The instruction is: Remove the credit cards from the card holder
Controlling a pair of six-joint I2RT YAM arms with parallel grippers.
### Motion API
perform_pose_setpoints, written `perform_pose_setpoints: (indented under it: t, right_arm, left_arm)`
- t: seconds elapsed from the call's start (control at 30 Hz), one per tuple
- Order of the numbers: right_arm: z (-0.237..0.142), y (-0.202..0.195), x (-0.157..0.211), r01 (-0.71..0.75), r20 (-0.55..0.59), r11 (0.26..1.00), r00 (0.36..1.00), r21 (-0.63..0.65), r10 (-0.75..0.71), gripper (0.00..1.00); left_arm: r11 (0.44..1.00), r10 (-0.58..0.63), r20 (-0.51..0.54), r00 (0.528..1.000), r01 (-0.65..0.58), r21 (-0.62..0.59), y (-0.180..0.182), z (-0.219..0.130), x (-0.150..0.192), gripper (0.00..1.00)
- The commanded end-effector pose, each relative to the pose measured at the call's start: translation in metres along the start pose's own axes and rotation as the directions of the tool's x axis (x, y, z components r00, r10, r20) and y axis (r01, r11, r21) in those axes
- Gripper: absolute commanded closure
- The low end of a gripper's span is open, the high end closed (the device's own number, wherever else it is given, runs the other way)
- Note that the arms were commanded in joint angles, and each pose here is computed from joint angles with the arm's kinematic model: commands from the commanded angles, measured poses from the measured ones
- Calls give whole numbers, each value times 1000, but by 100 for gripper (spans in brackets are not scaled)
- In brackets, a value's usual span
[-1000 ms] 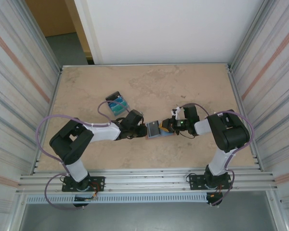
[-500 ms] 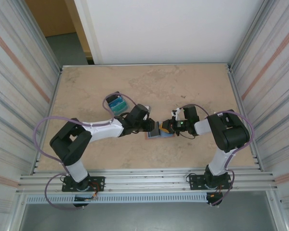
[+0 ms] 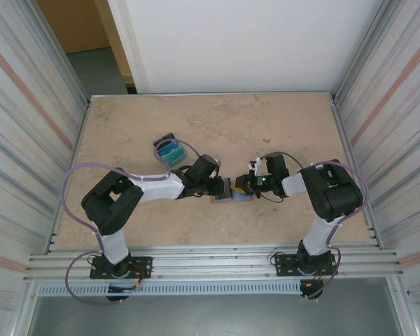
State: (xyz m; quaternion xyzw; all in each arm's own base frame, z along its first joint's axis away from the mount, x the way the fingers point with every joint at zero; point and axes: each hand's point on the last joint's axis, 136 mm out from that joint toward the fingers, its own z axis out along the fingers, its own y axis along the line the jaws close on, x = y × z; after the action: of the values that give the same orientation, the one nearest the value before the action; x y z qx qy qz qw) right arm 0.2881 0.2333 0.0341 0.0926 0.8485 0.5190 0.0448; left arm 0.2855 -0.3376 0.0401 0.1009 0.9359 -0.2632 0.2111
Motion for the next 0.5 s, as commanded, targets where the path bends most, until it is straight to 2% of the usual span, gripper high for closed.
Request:
perform_pose_setpoints:
  t: [0.0, 0.23, 0.47]
  right_arm:
    - [-6, 2, -4, 23, 5, 1000, 1000, 0, -23, 92]
    - [-15, -1, -7, 22, 23, 1000, 1000, 22, -22, 92]
    - [-9, 9, -3, 38, 8, 999, 999, -4, -38, 85]
  left_arm:
    - [999, 7, -34, 999, -8, -36, 8, 3, 9, 84]
    - [999, 8, -35, 999, -9, -47, 12, -1, 10, 85]
    - [999, 5, -50, 999, -7, -36, 10, 6, 12, 85]
